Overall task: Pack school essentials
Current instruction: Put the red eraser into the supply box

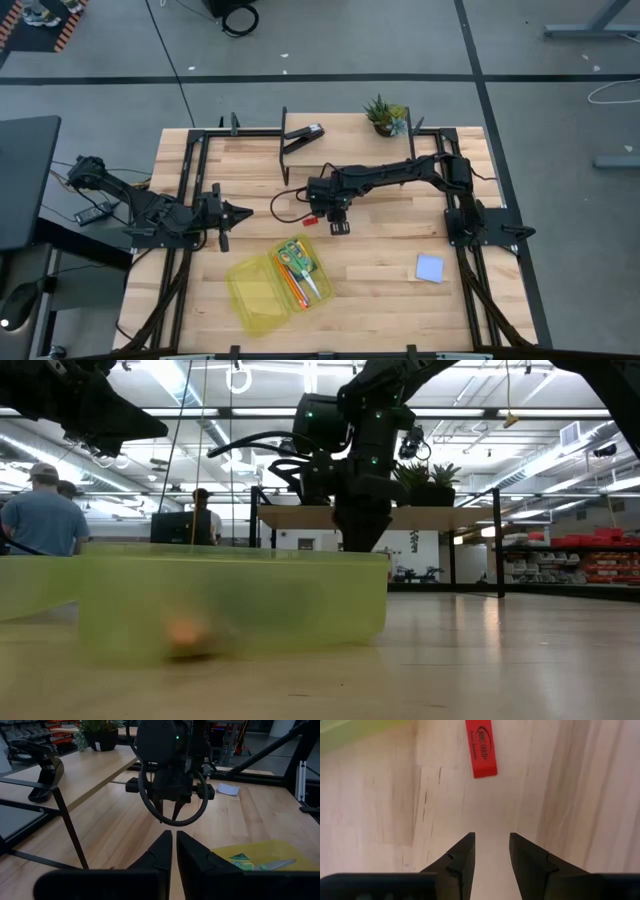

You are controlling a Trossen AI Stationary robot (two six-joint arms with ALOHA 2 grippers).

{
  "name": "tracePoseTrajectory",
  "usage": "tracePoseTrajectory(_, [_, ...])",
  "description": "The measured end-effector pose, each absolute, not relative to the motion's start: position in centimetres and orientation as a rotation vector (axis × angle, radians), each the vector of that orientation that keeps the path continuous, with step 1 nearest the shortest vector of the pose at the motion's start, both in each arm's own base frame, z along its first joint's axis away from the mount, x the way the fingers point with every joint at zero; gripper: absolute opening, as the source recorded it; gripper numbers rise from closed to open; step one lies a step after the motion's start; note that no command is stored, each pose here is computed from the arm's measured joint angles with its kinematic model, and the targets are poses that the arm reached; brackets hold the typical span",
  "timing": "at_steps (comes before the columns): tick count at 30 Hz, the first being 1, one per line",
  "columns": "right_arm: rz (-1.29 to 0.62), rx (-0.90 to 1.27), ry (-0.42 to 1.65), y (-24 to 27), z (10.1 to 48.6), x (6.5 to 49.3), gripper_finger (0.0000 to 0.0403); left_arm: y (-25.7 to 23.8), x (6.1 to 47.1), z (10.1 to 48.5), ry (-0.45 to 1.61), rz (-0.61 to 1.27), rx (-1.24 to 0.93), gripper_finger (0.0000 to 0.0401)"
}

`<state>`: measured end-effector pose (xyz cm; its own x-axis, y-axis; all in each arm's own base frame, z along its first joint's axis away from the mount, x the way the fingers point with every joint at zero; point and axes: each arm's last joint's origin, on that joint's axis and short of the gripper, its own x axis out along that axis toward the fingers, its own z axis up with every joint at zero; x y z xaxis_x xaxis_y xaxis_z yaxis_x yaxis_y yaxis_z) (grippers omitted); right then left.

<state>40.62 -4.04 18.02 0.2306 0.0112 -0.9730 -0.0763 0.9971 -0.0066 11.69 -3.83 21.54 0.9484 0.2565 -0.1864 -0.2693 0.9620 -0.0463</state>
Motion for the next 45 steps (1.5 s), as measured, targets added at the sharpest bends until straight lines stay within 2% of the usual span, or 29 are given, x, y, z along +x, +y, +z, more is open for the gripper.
tracePoseTrajectory(7, [0.104,-0.057,1.233,-5.0,17.7,41.2,0.0127,-3.8,11.7,21.5,0.18,0.267,-0.072,0.0023])
tracePoseTrajectory(14, [0.096,-0.055,1.214,-6.1,17.1,41.0,0.0127,-3.8,11.7,21.5,0.18,0.268,-0.073,0.0033])
tracePoseTrajectory(27, [0.194,-0.113,1.1,-5.2,17.1,41.9,0.0129,-3.8,11.7,21.6,0.18,0.268,-0.073,0.0024])
tracePoseTrajectory(37, [0.168,-0.092,0.977,-4.6,15.6,42.3,0.0189,-3.8,11.7,21.6,0.18,0.267,-0.073,0.0034])
tracePoseTrajectory(45, [0.175,-0.085,0.901,-4.1,14.3,42.1,0.0219,-3.8,11.7,21.6,0.179,0.267,-0.073,0.003])
